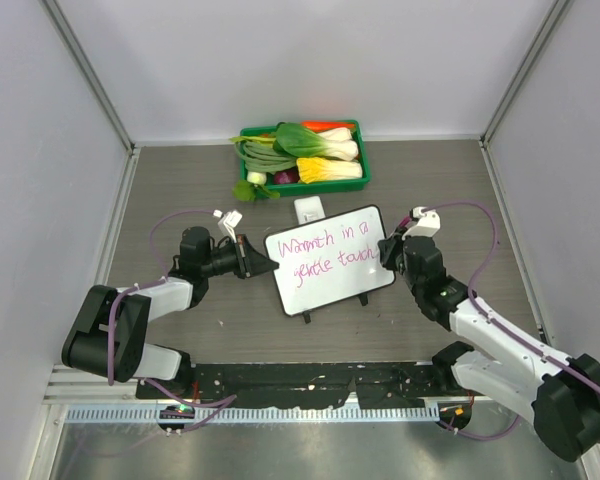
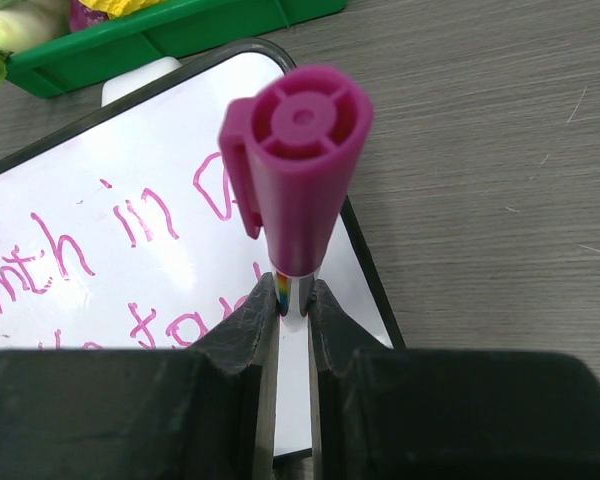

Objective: Write a sentence on the whiteboard
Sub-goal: Write on the whiteboard at the whiteboard stand, then put down the whiteboard on the whiteboard stand.

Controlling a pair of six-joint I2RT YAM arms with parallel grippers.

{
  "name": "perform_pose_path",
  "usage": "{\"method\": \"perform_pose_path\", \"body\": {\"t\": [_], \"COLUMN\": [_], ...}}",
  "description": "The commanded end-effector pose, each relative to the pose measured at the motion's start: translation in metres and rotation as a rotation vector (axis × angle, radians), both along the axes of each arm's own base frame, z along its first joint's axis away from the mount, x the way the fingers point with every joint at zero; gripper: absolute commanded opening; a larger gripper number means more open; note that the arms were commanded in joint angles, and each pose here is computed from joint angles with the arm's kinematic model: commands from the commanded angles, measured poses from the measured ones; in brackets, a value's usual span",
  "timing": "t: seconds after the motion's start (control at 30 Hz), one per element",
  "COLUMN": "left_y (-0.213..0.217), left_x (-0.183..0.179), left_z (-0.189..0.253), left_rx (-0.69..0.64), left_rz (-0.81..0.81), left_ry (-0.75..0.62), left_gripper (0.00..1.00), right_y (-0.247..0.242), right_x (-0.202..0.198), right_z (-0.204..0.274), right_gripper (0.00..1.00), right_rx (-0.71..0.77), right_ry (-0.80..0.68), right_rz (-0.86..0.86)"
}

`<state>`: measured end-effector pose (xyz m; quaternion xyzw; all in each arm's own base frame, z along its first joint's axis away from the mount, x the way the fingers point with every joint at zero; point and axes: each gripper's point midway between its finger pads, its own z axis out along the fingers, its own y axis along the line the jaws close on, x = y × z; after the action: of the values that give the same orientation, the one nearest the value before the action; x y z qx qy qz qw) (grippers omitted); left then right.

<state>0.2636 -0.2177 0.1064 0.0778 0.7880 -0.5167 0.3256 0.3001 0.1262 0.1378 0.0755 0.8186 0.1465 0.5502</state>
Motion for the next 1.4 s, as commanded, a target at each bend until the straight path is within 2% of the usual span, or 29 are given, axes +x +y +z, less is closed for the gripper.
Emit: {"method": "perform_pose_path", "body": {"t": [0.0,0.1,0.27,0.7,1.17,1.3,1.37], "left_y": [0.011,0.011,0.011,0.01,0.012,0.013,0.014], "left_x": [0.011,0.011,0.011,0.01,0.012,0.014,0.015], "left_z": [-0.016,-0.016,-0.017,-0.016,-0.015,-0.014,-0.013], "left_rx": [0.077,0.077,0.078,0.076,0.079,0.081,0.083], "left_rz": [0.069,0.071,0.07,0.068,0.079,0.093,0.103], "left_ry": [-0.032,-0.032,-0.031,-0.034,-0.039,-0.046,-0.051], "left_gripper": [0.0,0.0,0.0,0.0,0.0,0.06,0.16], "right_y": [0.001,0.001,-0.007,-0.012,-0.008,-0.003,0.0], "right_x": [0.001,0.001,0.003,0.009,-0.005,-0.005,-0.007], "right_z": [0.033,0.048,0.048,0.001,0.053,0.046,0.048], "right_gripper": [0.01,0.01,0.01,0.01,0.01,0.01,0.01], "right_rx": [0.041,0.064,0.035,-0.04,0.057,0.032,0.038], "right_ry": [-0.056,-0.092,-0.088,-0.003,-0.106,-0.045,-0.035], "right_rz": [0.003,0.0,-0.039,-0.074,-0.024,0.002,0.018]}}
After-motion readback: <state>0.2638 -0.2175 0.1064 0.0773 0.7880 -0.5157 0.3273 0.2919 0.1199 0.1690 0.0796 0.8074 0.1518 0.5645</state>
